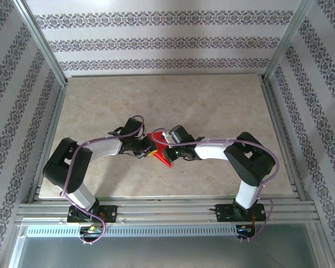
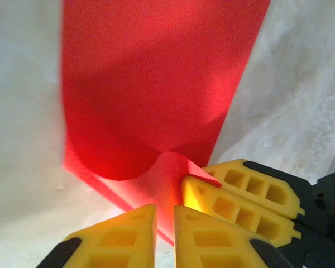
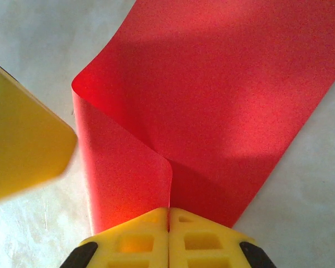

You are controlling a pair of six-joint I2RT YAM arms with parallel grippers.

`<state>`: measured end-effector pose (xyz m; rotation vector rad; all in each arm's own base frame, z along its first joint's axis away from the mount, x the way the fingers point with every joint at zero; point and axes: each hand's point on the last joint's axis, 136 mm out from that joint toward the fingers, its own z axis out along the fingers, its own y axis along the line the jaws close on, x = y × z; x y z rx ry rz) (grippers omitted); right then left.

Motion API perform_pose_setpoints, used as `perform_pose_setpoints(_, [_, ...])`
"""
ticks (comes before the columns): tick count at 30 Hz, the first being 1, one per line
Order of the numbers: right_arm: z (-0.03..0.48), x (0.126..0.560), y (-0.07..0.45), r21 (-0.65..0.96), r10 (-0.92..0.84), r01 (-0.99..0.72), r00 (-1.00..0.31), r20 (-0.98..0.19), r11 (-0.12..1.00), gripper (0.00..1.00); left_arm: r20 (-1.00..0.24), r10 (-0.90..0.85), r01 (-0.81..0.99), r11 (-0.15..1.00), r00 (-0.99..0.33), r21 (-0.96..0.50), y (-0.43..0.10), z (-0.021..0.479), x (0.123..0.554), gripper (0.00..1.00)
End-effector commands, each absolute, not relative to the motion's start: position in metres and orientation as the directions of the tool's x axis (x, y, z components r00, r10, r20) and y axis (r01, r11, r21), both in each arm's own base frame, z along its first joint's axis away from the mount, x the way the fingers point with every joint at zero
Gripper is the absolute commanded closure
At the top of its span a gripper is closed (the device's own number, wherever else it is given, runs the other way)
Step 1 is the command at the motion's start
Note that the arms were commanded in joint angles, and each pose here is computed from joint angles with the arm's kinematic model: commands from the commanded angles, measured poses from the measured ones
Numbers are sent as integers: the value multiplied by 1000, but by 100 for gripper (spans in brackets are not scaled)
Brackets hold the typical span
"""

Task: Fold a paper plane with a square sheet of paper (pick it up from the middle)
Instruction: Third fold the triangle at the center of the table.

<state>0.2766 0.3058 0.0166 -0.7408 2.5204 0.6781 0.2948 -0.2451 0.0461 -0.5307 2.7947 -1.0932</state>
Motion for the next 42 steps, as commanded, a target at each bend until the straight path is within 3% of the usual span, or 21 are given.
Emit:
perform_pose_setpoints(1, [0, 273, 295, 333, -380, -545, -810, -447, 769, 93, 44, -335, -249, 600, -941, -760, -273, 59, 306, 86])
perform_pose_setpoints(19, [-4, 272, 293, 327, -382, -539, -815, -436, 776, 93, 56, -334, -286, 693, -941, -662, -259, 23, 294, 91])
perform_pose_setpoints(42, [-5, 271, 293, 332, -382, -535, -820, -427, 777, 93, 58, -327, -290, 722, -943, -628, -252, 7, 287, 93])
